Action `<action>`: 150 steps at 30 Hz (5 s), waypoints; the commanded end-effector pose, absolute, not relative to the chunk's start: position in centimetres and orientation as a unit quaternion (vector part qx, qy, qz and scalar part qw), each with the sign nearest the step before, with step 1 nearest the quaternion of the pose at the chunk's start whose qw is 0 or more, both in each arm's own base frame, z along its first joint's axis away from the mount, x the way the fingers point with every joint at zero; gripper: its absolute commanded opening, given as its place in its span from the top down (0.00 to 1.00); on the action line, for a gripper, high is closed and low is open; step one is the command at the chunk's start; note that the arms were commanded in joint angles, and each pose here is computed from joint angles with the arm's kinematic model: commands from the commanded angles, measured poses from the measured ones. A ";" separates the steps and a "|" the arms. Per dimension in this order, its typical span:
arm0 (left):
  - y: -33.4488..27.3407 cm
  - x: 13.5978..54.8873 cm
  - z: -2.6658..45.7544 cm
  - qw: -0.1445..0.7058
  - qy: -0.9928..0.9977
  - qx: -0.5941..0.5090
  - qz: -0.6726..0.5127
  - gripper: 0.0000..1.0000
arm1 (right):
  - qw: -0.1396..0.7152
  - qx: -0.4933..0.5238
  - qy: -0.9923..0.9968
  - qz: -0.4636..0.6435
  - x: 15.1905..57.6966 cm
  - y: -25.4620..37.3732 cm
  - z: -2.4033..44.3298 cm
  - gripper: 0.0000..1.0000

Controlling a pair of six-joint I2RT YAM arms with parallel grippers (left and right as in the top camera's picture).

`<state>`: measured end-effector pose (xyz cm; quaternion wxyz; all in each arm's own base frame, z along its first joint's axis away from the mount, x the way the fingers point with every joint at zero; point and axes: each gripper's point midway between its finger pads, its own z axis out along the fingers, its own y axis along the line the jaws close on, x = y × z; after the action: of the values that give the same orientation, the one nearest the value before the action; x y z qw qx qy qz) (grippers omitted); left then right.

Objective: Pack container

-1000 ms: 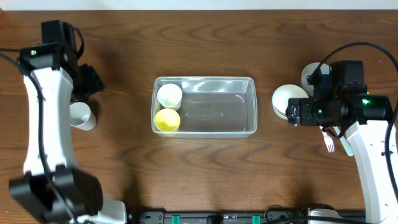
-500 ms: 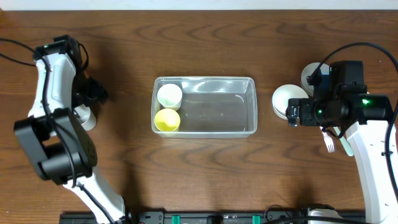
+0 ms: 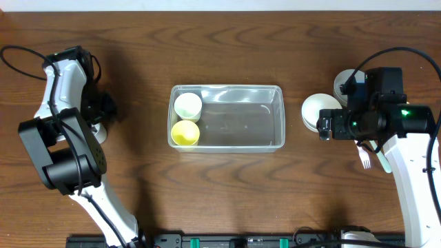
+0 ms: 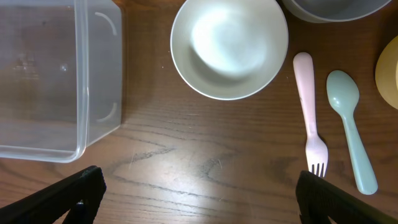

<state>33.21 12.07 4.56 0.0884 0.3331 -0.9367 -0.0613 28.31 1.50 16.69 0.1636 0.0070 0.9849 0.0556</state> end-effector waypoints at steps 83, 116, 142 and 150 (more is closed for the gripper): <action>-22.5 37.6 9.7 -0.069 -0.980 -0.176 0.059 0.94 | 0.169 0.011 0.984 0.053 28.5 1.1 17.2 0.01; -21.0 36.8 5.1 -0.007 -0.984 -0.180 0.009 0.68 | 0.168 0.011 0.984 0.053 28.4 1.1 17.2 0.01; -13.0 35.0 26.2 -0.235 -0.965 -0.113 -0.009 0.35 | 0.169 0.036 0.984 0.034 28.2 0.3 17.6 0.01; 1.1 31.0 33.3 -0.315 -0.939 0.138 -0.021 0.33 | 0.283 0.044 0.958 0.003 29.6 -0.8 24.9 0.01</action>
<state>32.50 -2.49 30.96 -0.2823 0.0548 -0.9577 -0.0122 29.25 -0.07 21.45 0.2306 0.0396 0.9721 0.0170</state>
